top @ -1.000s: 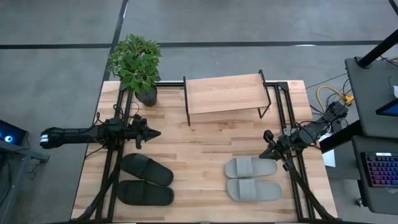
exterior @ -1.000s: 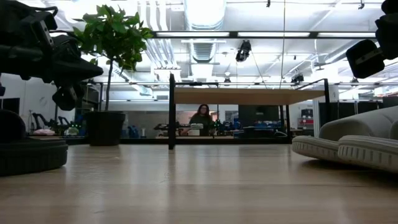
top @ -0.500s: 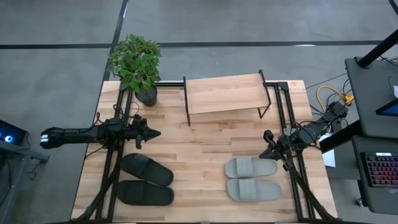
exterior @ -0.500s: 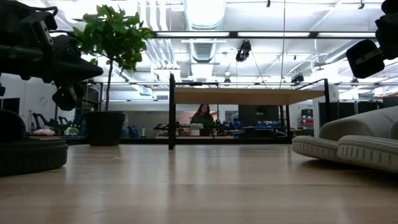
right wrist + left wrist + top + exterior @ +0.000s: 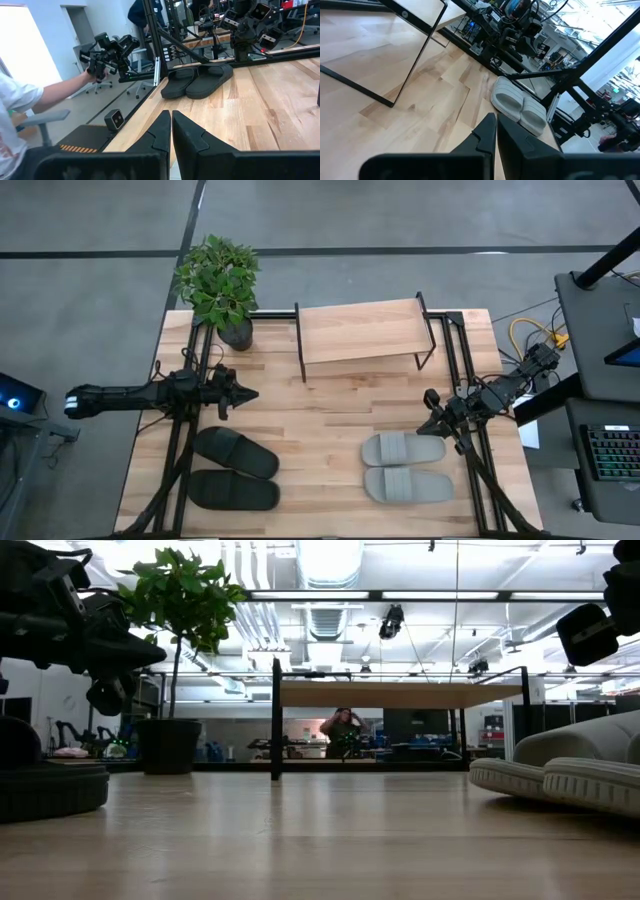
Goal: Pick and place slides into the shelf
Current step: Put the top gray slide on the shelf
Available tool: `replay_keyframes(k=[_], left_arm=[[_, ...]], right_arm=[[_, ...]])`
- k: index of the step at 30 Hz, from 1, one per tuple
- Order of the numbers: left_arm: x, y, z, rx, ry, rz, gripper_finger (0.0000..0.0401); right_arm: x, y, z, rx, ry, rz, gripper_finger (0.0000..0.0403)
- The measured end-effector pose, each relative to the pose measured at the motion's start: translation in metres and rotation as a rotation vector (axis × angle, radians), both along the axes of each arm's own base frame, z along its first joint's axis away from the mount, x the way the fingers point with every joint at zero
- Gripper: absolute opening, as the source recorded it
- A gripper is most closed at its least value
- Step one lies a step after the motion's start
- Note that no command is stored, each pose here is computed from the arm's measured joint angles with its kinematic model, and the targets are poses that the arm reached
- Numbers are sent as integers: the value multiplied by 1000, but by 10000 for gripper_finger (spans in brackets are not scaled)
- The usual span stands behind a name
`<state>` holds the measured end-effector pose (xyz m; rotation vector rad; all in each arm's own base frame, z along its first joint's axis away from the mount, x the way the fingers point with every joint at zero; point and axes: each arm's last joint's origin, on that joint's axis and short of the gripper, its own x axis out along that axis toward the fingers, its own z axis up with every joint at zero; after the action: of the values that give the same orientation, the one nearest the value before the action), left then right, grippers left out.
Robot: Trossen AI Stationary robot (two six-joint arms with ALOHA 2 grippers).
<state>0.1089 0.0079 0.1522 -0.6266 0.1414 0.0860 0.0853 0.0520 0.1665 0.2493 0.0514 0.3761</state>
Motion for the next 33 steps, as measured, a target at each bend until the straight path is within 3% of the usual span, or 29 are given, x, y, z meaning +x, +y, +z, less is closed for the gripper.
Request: replay_keyframes(k=[6, 15, 19, 24, 29, 33], left_arm=[[0, 0, 0, 21, 0, -4, 0], [1, -2, 5, 329, -49, -98, 0], [1, -2, 4, 399, -42, -108, 0], [1, -1, 4, 512, -38, -122, 0], [2, -2, 14, 586, -140, -124, 0], [2, -3, 24, 723, -255, -145, 0]], right_arm=[[0, 0, 0, -1, -1, 0, 9], [1, -1, 2, 16, -19, -53, 9], [0, -2, 5, 92, -21, -52, 9], [1, -3, 9, 111, -54, -87, 9], [1, -4, 12, 264, -41, -120, 9], [1, -4, 12, 345, -13, -115, 13]])
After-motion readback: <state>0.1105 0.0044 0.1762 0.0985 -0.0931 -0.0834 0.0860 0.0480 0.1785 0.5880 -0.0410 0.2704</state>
